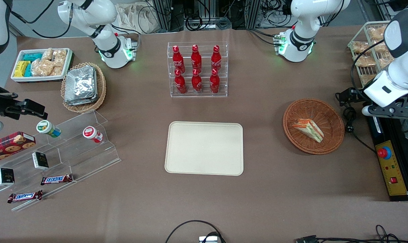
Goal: Place sandwich from basket to tray
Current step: 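Move the left gripper over the wrapped sandwich in the wicker basket, then lower the open left gripper onto the sandwich and close on it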
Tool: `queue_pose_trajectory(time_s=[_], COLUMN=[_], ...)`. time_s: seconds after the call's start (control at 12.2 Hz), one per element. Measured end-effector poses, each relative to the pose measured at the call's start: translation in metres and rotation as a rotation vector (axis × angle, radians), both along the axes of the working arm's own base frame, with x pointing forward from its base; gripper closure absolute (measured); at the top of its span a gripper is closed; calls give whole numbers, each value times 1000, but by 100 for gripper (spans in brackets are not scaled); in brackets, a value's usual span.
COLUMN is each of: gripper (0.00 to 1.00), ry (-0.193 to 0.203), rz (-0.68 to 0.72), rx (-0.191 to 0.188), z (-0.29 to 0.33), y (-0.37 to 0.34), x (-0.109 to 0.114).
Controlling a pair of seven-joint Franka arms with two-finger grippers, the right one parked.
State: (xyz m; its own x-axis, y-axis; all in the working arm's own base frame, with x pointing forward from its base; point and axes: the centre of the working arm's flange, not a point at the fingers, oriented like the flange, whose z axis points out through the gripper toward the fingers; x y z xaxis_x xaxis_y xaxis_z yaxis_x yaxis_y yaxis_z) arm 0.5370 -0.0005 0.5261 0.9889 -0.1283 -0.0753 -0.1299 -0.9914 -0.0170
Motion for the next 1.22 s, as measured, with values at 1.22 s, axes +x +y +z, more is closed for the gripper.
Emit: queue_pose_trajectory(time_s=[1.22], gripper=[0], ry=[-11], rz=[789], rx=[39], z=[-140], y=[-31], x=[-11])
